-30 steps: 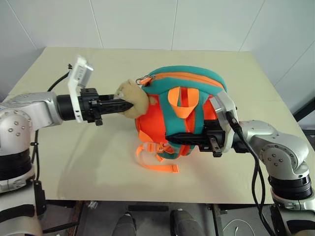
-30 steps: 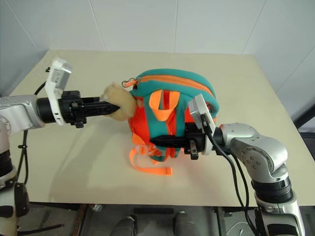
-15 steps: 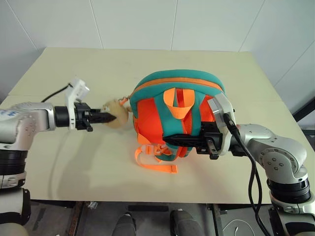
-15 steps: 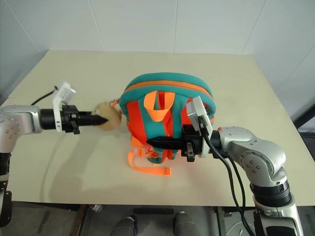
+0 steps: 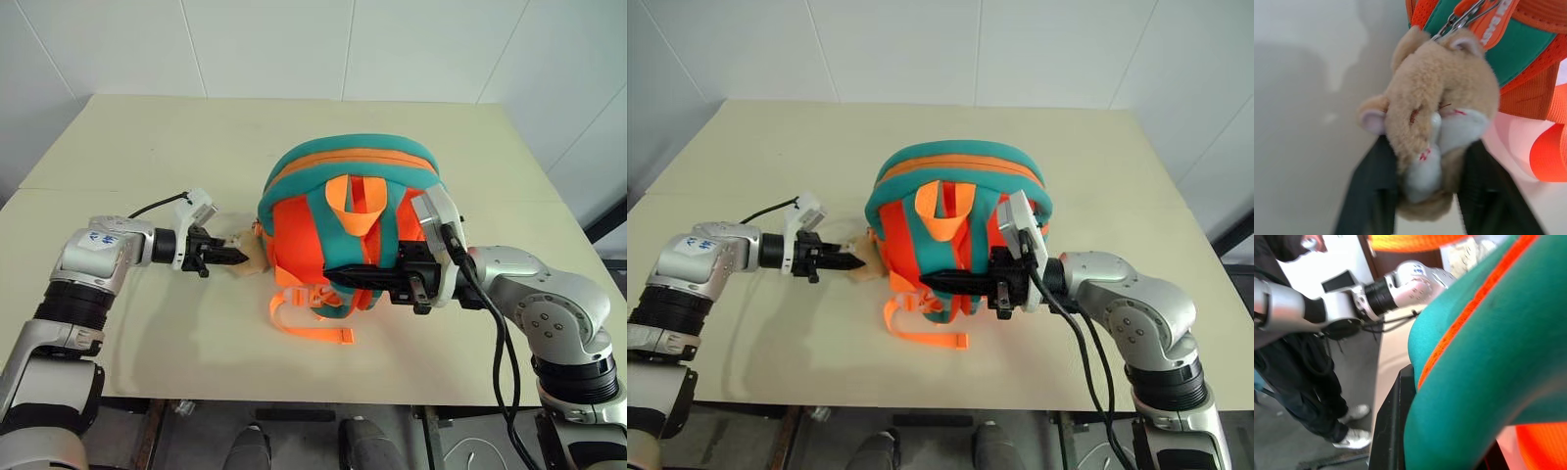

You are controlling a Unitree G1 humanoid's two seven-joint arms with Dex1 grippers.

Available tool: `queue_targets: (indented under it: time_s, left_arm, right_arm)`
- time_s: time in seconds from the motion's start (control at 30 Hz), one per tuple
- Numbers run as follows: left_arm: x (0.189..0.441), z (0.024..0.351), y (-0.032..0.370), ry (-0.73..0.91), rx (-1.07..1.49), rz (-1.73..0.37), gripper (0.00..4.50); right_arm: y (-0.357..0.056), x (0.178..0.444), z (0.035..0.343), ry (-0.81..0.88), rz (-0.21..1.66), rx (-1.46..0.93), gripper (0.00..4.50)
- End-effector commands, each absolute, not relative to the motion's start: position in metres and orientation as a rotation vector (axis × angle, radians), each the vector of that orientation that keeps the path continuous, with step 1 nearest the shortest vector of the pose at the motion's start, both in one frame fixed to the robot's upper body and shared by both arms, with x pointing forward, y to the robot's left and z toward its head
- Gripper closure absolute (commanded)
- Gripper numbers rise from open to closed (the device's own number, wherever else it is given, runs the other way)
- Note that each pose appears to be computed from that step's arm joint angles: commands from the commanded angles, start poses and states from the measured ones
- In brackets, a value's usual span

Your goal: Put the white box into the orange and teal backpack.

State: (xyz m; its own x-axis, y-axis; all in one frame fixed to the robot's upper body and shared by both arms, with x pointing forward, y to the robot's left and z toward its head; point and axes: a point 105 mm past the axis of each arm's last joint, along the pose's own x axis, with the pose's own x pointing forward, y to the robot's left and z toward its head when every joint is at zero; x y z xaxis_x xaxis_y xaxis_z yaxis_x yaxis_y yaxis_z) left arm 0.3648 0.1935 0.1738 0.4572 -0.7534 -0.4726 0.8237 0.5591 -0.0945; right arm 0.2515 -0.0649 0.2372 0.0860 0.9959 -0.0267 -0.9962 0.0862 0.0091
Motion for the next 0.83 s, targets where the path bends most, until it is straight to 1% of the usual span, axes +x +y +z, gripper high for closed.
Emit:
queue_targets:
  time_s: [0.03,0.13,0.2,0.27,0.3,0.37,0.43,0.5,0.63,0.67,0.77,0.83]
  left_arm:
    - [0.359,0.182,0.203,0.466,0.143,-0.953,1.57]
    - [0.354,0.189,0.209,0.439,0.119,-0.939,0.55]
    - [0.345,0.193,0.217,0.416,0.108,-0.933,0.01]
    - [0.34,0.196,0.223,0.384,0.103,-0.922,0.0]
    - [0.338,0.197,0.226,0.376,0.1,-0.917,0.0]
    - [0.329,0.2,0.233,0.346,0.088,-0.916,0.0]
    - [0.323,0.204,0.237,0.317,0.089,-0.918,0.0]
    - [0.315,0.21,0.251,0.236,0.118,-0.905,0.0]
    - [0.311,0.217,0.267,0.113,0.114,-0.877,0.0]
    - [0.309,0.22,0.268,0.093,0.099,-0.882,0.0]
    - [0.304,0.24,0.268,-0.045,0.022,-0.919,0.0]
    - [0.303,0.245,0.267,-0.09,0.024,-0.926,0.0]
  right_arm:
    - [-0.075,0.248,0.248,0.014,1.477,-0.083,2.8]
    - [-0.087,0.25,0.25,0.041,1.445,-0.129,1.71]
    - [-0.102,0.25,0.252,0.071,1.402,-0.177,1.07]
    - [-0.115,0.253,0.253,0.095,1.358,-0.212,0.33]
    - [-0.122,0.254,0.254,0.103,1.332,-0.227,0.03]
    - [-0.137,0.255,0.255,0.117,1.274,-0.259,0.03]
    - [-0.156,0.255,0.25,0.169,1.226,-0.313,0.03]
    - [-0.185,0.258,0.245,0.247,1.125,-0.387,0.03]
    - [-0.224,0.262,0.239,0.315,1.0,-0.446,0.03]
    - [-0.23,0.264,0.24,0.306,0.978,-0.447,0.03]
    - [-0.248,0.281,0.249,0.125,0.856,-0.373,0.03]
    - [-0.251,0.287,0.247,0.085,0.828,-0.333,0.03]
